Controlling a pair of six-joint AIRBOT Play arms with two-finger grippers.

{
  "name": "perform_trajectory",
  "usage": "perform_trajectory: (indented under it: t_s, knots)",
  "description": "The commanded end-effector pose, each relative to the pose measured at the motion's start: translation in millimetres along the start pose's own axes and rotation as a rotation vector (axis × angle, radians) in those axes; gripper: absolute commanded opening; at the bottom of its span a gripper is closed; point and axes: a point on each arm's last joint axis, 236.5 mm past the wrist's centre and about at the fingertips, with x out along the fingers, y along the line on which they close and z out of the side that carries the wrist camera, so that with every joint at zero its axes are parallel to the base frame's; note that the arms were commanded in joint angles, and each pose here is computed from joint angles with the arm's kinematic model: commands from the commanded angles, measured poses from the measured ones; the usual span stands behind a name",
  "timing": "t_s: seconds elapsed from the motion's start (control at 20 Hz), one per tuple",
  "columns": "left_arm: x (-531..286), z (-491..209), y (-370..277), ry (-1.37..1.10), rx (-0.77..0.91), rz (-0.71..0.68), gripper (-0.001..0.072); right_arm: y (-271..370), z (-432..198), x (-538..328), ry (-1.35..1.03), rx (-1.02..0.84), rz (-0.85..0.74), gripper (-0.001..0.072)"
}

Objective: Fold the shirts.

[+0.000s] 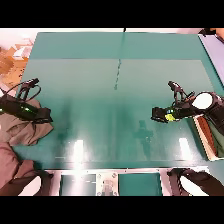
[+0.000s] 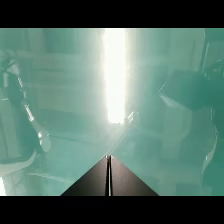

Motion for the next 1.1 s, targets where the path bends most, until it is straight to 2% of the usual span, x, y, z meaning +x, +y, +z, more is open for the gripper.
perform_trajectory:
  t_s: [0.0,0.8,1.0,1.05]
  knots:
    - [-0.1,-0.1,0.0,0.000,0.000,0.000,0.0028,0.1,-0.1,-0.1,-0.001,0.000,0.000,0.0015]
    - [-0.1,1.7,-5.4,-0.008,-0.004,-0.023,0.0028,0.5,2.1,0.0,-0.010,0.011,0.002,0.0016]
    - [-4.9,47.1,-4.6,-0.201,-0.013,-0.020,0.0029,0.7,4.1,0.0,-0.018,0.011,0.003,0.0016]
    - [-7.6,54.7,-0.1,-0.233,-0.010,0.000,0.0120,0.7,3.9,0.0,-0.018,0.011,0.002,0.0016]
